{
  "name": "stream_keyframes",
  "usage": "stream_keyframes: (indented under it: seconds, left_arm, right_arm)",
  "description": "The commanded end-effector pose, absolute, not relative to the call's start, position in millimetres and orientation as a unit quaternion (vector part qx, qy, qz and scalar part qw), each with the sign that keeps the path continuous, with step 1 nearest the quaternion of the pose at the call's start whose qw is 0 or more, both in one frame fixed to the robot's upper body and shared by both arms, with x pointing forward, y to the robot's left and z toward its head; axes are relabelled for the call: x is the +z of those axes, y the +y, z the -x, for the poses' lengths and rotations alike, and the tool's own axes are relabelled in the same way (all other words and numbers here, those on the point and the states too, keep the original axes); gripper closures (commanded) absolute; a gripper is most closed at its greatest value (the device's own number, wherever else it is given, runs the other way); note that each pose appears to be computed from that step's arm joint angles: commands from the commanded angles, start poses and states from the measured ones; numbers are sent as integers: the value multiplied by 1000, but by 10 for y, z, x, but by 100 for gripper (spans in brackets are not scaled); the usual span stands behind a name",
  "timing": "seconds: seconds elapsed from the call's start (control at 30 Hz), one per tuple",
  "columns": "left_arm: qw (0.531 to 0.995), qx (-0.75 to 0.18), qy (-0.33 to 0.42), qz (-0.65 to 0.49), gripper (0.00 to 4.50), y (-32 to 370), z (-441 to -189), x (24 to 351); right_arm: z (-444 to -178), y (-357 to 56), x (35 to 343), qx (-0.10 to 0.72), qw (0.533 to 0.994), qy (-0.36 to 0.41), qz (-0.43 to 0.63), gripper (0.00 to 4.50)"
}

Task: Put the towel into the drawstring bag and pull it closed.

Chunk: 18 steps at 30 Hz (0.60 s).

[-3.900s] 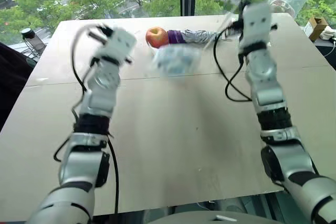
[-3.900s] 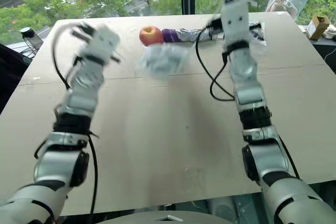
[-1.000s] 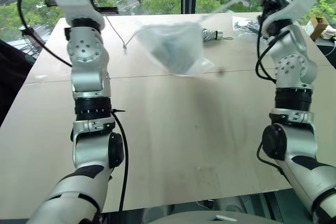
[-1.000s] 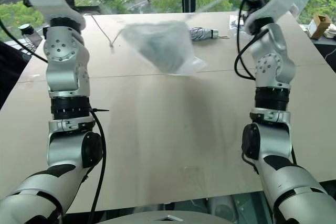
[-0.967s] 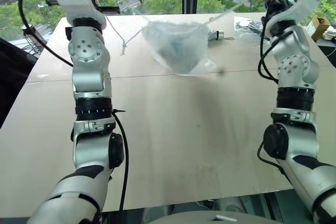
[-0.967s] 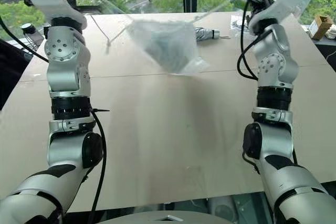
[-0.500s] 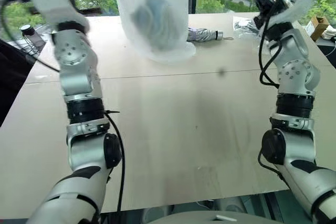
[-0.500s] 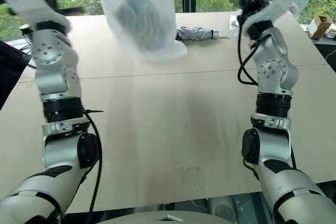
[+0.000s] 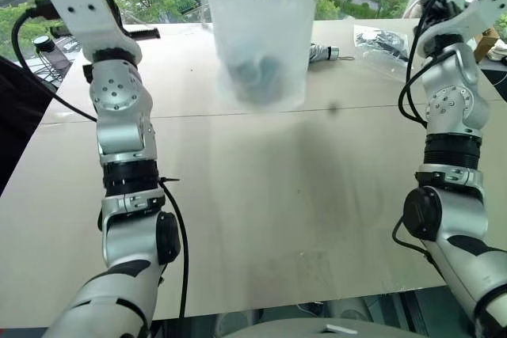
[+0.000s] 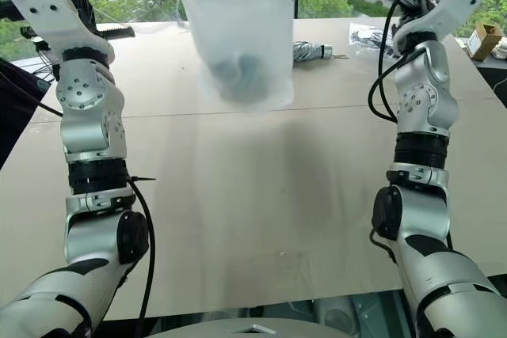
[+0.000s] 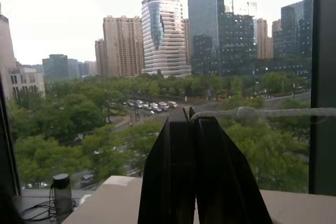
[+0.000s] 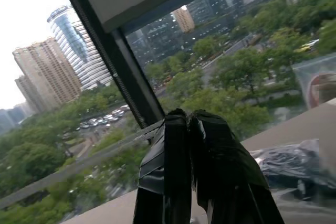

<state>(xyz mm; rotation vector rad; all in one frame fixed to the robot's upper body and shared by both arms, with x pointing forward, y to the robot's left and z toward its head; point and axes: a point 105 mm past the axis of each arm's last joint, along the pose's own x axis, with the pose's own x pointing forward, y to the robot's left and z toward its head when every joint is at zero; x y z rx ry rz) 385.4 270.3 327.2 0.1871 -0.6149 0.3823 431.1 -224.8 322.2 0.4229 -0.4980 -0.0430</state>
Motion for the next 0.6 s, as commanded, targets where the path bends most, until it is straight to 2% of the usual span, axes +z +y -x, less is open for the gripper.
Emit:
stream_keyframes:
  seconds: [0.03,0.1,0.23,0.4,0.6]
  left_arm:
    - [890,229,-355,-173,444,2761,-3567,3555]
    - [878,222,-353,-234,444,2698,-3555,3547]
    - [854,235,-339,-318,444,2695,-3528,3453]
    - [866,301,-292,-272,444,3035,-3493,3254]
    - [866,398,-240,-186,444,3477,-3373,3029]
  right_arm:
    - [-4127,-2545,3392,-131,945,-300,18,450]
    - [-4112,-2590,3360,-164,937,-298,86,450]
    - [-4056,-2748,3363,-223,920,-305,106,450]
    - [-3999,-3104,3260,-302,910,-284,28,450]
    - [-3939,-3423,2978,-374,891,-238,-97,450]
